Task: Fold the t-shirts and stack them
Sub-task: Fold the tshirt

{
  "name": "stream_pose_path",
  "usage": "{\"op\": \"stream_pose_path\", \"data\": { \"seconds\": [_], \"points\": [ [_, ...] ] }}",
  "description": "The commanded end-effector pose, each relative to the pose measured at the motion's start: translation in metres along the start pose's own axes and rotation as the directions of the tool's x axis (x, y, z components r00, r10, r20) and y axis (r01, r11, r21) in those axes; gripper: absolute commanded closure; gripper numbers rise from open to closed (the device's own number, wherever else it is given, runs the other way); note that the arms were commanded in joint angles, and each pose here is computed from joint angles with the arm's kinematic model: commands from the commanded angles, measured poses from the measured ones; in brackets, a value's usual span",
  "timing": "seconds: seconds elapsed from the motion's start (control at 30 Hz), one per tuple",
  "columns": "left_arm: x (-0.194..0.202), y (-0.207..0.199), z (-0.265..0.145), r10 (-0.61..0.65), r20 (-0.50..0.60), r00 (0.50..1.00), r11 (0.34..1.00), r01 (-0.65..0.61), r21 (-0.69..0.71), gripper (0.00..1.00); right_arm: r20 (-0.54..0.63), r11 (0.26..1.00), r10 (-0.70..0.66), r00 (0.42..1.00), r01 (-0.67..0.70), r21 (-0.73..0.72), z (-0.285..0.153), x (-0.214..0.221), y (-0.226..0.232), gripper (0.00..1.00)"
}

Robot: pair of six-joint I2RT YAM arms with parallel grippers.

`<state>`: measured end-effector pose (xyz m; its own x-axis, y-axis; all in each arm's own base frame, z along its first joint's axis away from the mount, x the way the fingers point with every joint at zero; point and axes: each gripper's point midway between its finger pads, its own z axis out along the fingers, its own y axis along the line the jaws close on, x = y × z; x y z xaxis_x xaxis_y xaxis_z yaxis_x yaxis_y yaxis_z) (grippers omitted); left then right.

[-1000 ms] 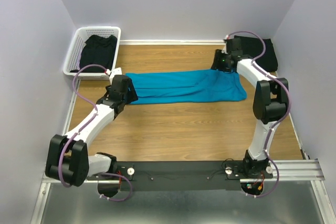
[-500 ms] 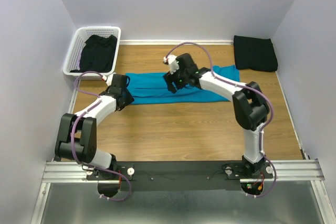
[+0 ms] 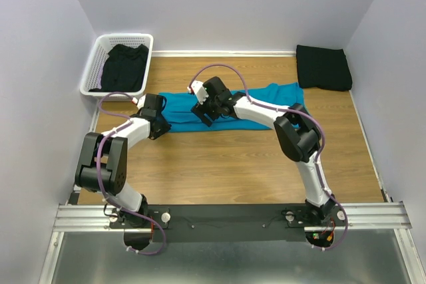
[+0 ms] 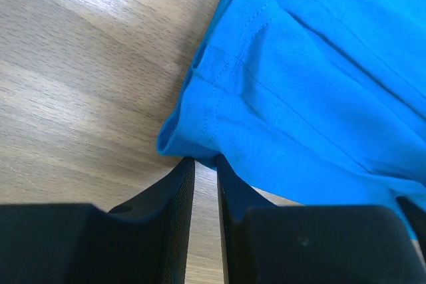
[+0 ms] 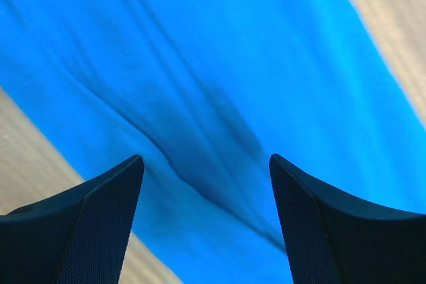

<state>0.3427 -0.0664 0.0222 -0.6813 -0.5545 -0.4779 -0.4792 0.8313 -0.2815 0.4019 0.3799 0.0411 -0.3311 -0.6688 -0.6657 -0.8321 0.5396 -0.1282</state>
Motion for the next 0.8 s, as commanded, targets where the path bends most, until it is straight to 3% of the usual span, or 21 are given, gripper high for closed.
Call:
{"op": "stream_pose_path", "data": {
  "seconds": [0.0,0.33,0.57,0.77],
  "points": [
    [0.028,0.025,0.009,-0.011,-0.089,0.996,0.997,0.004,-0.078,0.72,-0.004,0.997,-0.044,0.999,0.044,0.064,0.008,-0.003,-0.016,0.16],
    [0.032,0.039,0.002,-0.020,-0.093,0.995,0.995,0.011,-0.101,0.73,-0.039,0.988,-0.047,0.998,0.053,0.146,0.011,0.005,-0.030,0.18],
    [0.044,0.057,-0.005,-0.038,-0.107,0.993,0.992,0.024,-0.124,0.73,-0.058,0.955,-0.022,0.998,0.038,0.295,0.012,0.003,-0.065,0.19],
    [0.052,0.068,-0.011,-0.057,-0.124,0.991,0.992,0.041,-0.122,0.73,-0.021,0.924,0.067,0.998,-0.054,0.378,0.005,-0.002,-0.103,0.19]
  ]
}}
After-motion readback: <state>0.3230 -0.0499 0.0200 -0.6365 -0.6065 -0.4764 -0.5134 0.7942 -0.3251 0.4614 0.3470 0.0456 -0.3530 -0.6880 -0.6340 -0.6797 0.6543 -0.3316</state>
